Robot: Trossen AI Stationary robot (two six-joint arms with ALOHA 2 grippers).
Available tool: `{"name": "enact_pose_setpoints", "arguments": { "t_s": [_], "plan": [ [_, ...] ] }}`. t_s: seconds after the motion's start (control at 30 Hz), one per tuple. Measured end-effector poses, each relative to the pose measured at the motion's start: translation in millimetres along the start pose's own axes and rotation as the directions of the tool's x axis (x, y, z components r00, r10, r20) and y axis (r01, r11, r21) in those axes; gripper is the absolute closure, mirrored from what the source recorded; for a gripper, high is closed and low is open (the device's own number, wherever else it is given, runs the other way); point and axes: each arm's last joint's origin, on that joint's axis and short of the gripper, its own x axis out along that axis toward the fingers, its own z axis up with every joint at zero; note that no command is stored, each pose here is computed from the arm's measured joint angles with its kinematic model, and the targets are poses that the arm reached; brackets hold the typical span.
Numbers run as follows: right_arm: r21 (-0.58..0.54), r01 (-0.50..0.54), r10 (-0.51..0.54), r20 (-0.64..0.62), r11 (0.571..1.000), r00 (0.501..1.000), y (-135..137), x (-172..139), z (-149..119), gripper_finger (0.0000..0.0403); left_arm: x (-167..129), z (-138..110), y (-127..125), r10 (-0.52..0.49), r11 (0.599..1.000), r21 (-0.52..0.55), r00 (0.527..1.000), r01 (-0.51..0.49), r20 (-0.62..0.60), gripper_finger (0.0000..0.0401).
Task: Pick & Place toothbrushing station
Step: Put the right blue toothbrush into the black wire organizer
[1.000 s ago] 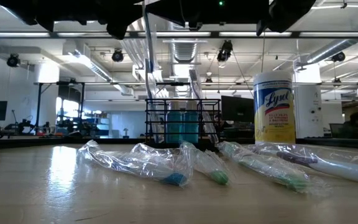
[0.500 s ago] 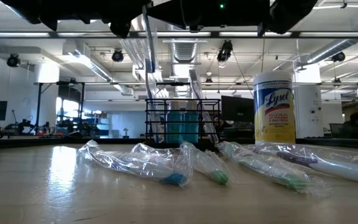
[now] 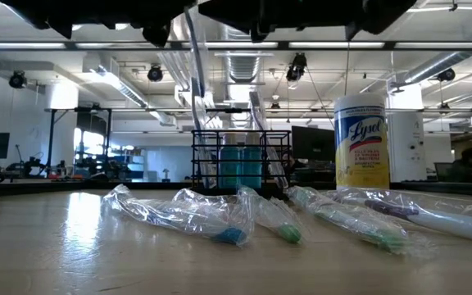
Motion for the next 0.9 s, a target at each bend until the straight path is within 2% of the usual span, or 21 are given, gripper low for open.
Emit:
{"name": "enact_pose_setpoints", "arguments": {
  "t_s": [0.07, 0.2, 0.3, 0.5, 0.57, 0.73, 0.9],
  "plan": [
    [0.010, -0.022, 0.022, -0.024, 1.000, 0.999, 0, -6, 6, 0.0394, -5, 3, 0, 0.006, 1.000, 0.004, 1.000, -0.006, 0.009, 0.0385],
    [0.107, -0.024, 0.031, -0.068, 0.994, 0.997, -5, -20, 17, 0.0394, -22, 14, -2, 0.013, 1.000, 0.016, 0.999, -0.013, 0.030, 0.0384],
    [0.123, -0.025, 0.035, -0.083, 0.992, 0.996, -6, -31, 23, 0.0394, -39, 22, -4, 0.018, 1.000, 0.016, 0.999, -0.018, 0.030, 0.0385],
    [0.145, -0.059, 0.067, -0.051, 0.988, 0.996, -1, -63, 26, 0.0394, -76, 24, -11, 0.019, 1.000, 0.006, 0.998, -0.018, -0.058, 0.0383],
    [0.176, -0.076, 0.083, -0.031, 0.981, 0.996, 1, -74, 22, 0.0394, -86, 20, -12, 0.028, 1.000, -0.002, 0.998, -0.029, -0.062, 0.0384],
    [0.213, -0.192, 0.188, 0.042, 0.958, 0.981, 4, -104, 12, 0.0394, -106, 2, -17, 0.034, 0.999, -0.029, 0.999, -0.035, -0.036, 0.0385],
    [0.238, -0.204, 0.175, 0.140, 0.950, 0.975, 4, -133, 1, 0.0394, -119, -24, -20, 0.083, 0.995, -0.048, 0.996, -0.083, -0.013, 0.0383]
  ]
}}
